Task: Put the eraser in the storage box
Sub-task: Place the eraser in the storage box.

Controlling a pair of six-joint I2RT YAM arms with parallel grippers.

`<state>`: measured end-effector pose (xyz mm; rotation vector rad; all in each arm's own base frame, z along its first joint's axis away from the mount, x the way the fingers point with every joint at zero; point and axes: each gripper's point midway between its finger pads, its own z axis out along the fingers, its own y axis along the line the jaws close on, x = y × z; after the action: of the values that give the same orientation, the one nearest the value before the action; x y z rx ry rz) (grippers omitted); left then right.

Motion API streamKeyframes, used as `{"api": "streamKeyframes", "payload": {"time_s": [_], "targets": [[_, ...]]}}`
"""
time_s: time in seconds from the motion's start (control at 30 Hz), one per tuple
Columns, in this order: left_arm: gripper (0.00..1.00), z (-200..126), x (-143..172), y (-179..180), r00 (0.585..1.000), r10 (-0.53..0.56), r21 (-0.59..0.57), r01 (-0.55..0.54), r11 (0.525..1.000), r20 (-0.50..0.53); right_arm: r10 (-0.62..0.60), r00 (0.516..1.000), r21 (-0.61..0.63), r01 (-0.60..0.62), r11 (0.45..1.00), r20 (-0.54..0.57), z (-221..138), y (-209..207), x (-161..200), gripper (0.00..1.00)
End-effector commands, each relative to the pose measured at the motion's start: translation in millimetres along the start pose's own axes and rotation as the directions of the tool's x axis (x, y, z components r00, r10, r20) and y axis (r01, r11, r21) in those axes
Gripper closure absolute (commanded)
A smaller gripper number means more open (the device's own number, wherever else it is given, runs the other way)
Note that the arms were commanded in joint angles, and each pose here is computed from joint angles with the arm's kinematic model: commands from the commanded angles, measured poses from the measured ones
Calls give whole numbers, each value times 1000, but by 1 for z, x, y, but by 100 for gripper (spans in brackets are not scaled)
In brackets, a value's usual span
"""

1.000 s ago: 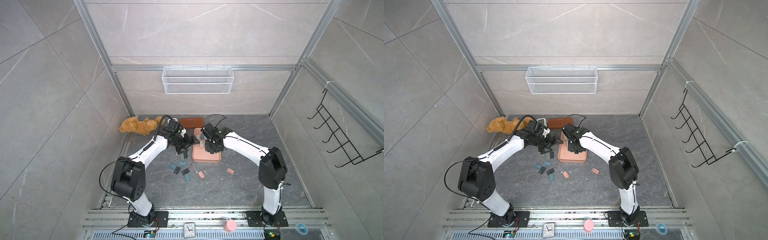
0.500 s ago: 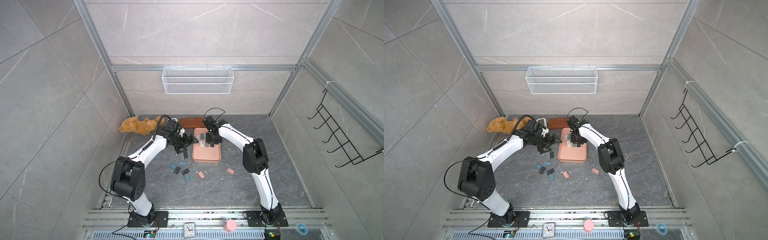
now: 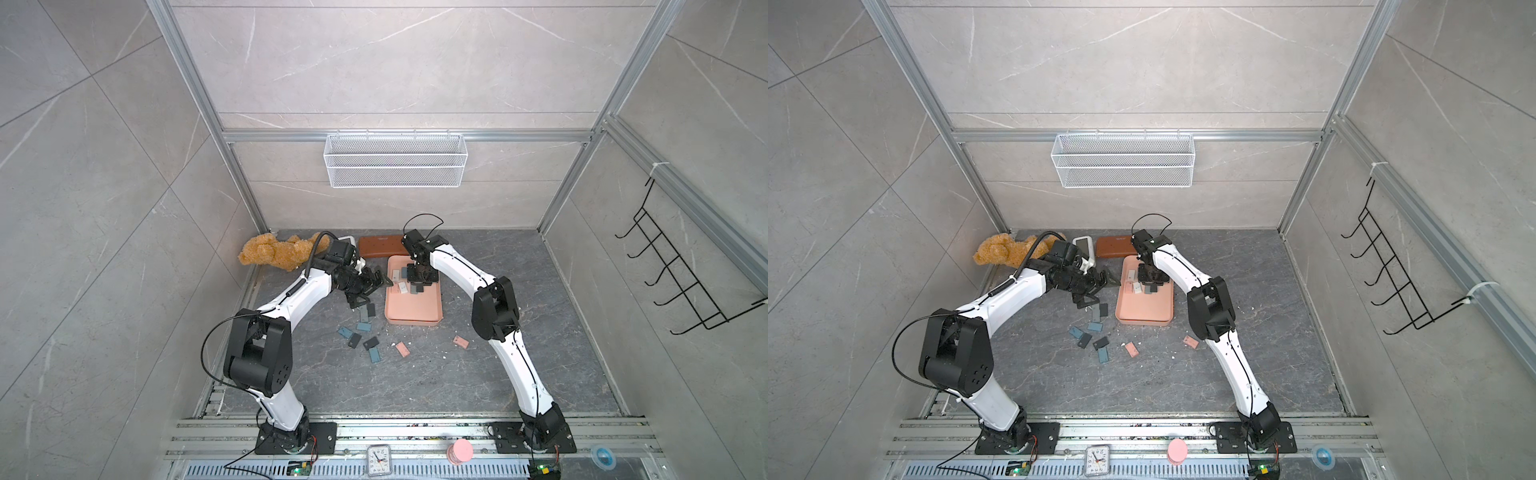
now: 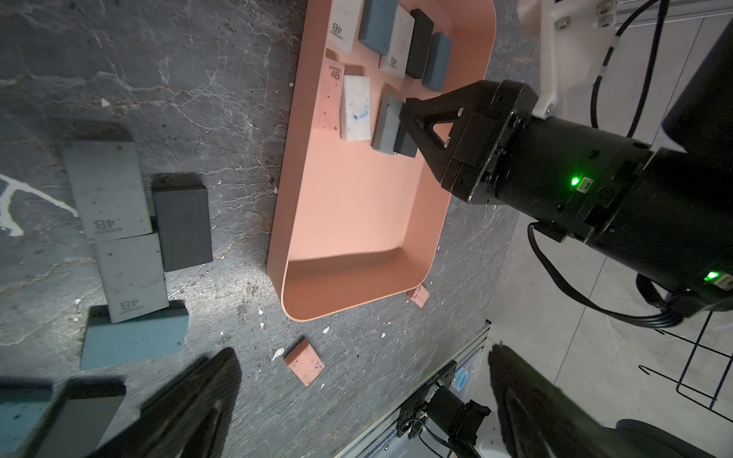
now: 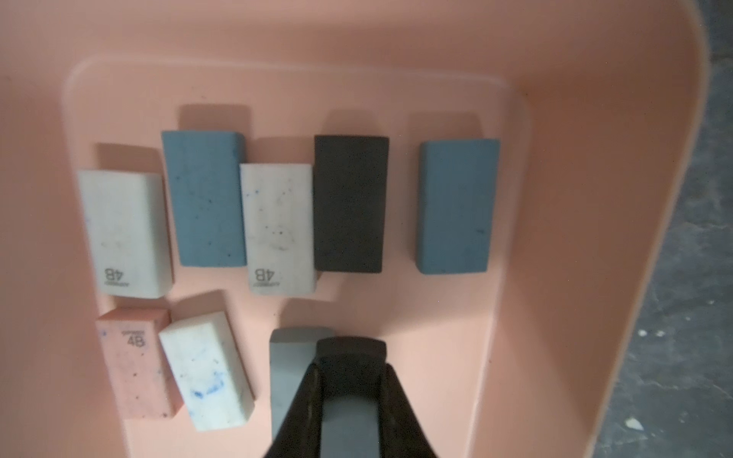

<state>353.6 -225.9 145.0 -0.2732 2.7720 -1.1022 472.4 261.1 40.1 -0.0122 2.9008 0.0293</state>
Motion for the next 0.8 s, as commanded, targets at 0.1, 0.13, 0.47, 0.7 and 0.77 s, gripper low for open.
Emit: {"api": "streamKeyframes", "payload": {"time_s": [0.1, 0.13, 0.47, 0.7, 0.77], "targets": [[1, -2, -3, -8, 1000, 13, 34, -13, 999, -15, -22, 999, 9, 22, 1000, -35, 1, -6, 6, 78], [1, -2, -3, -8, 1000, 15, 35, -15, 999, -16, -23, 999, 2, 23, 1000, -26, -2, -5, 4, 78], [1, -1, -2, -6, 1000, 13, 34, -13, 999, -18, -17, 1000, -6, 17, 1000, 9, -23, -11, -4, 77], [0, 0, 0, -3, 1000, 8, 29, -8, 1000, -20, -18, 1000, 0, 18, 1000, 10, -20, -20, -8, 77], [1, 1, -1, -3, 1000, 6, 27, -6, 1000, -21, -24, 1000, 1, 24, 1000, 3, -17, -20, -8, 77]]}}
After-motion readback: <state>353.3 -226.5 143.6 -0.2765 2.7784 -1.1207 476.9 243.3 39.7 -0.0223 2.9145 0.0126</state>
